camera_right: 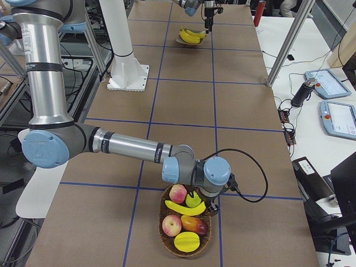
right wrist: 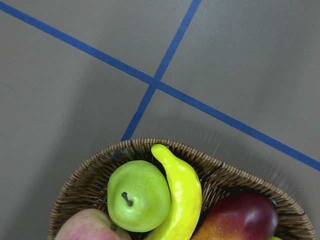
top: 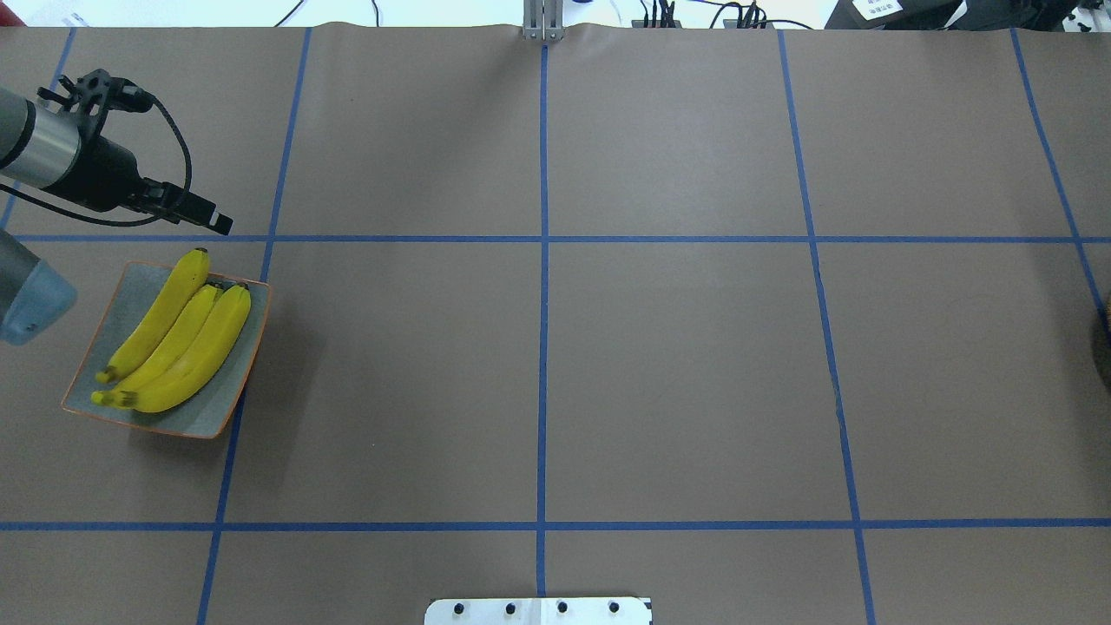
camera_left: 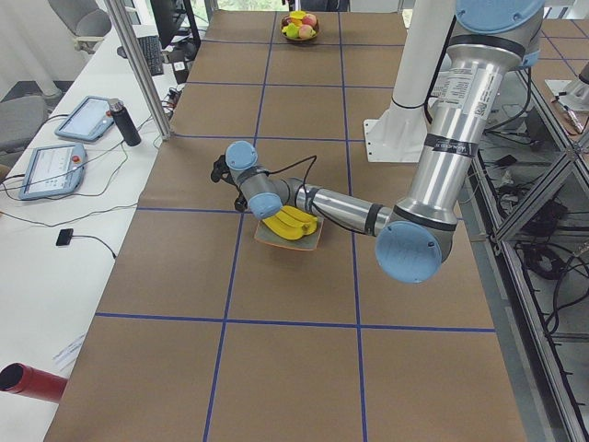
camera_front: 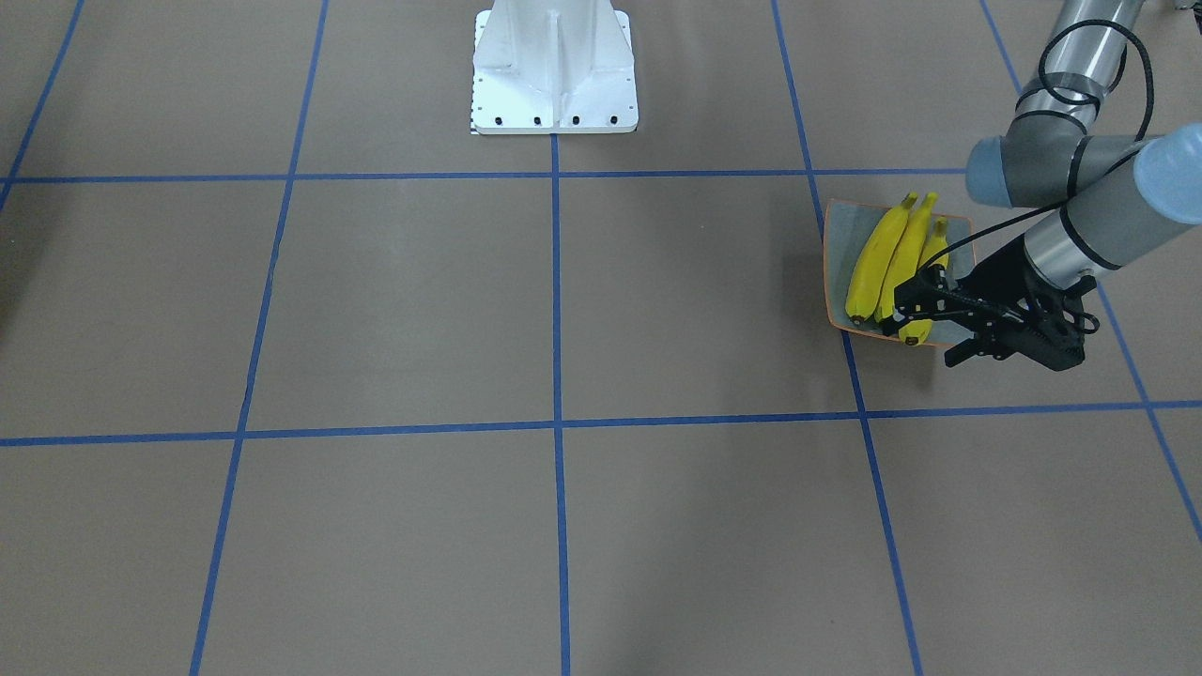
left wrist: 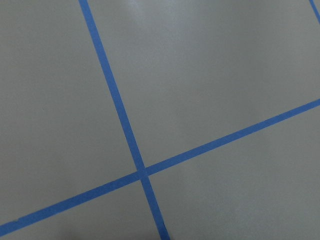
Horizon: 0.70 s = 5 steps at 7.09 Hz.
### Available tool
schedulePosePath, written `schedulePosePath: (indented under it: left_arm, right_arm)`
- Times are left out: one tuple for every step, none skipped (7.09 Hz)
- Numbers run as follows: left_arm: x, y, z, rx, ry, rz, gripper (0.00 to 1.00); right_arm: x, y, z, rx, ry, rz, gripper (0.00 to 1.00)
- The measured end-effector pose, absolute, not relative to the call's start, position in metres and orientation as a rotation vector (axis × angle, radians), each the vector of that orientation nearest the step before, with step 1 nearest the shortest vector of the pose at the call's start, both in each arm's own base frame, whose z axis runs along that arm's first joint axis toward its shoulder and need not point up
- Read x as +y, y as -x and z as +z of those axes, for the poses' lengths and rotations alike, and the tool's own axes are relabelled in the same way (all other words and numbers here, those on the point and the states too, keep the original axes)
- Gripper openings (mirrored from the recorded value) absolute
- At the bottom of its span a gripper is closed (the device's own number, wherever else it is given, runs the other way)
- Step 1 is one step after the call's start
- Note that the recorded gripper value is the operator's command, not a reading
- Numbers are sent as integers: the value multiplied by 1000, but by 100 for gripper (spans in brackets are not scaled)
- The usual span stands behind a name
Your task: Transfer all bananas from basket to plate
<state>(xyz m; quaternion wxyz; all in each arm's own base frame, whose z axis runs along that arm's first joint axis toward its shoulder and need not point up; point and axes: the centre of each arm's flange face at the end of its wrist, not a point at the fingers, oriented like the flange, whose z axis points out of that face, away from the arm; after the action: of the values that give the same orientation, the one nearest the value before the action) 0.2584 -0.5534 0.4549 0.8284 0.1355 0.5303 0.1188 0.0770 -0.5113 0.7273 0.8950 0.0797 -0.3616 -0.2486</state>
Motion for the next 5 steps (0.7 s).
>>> schedulePosePath:
  left_arm:
    - [-553, -260, 456, 1126, -284, 252, 100]
    - [-552, -261, 458, 1125, -281, 253, 100]
    - [-552, -261, 460, 1123, -279, 253, 100]
    - [-552, -263, 462, 1122, -276, 254, 100]
    - [-551, -265, 464, 1121, -273, 256, 100]
  right_arm:
    - [-513, -70, 733, -739, -160, -568, 85]
    - [-512, -67, 739, -729, -158, -611, 88]
    - [-508, -65, 744, -731, -154, -629, 93]
    - [-498, -65, 753, -751, -128, -603, 94]
    - [-486, -63, 763, -785, -77, -518, 94]
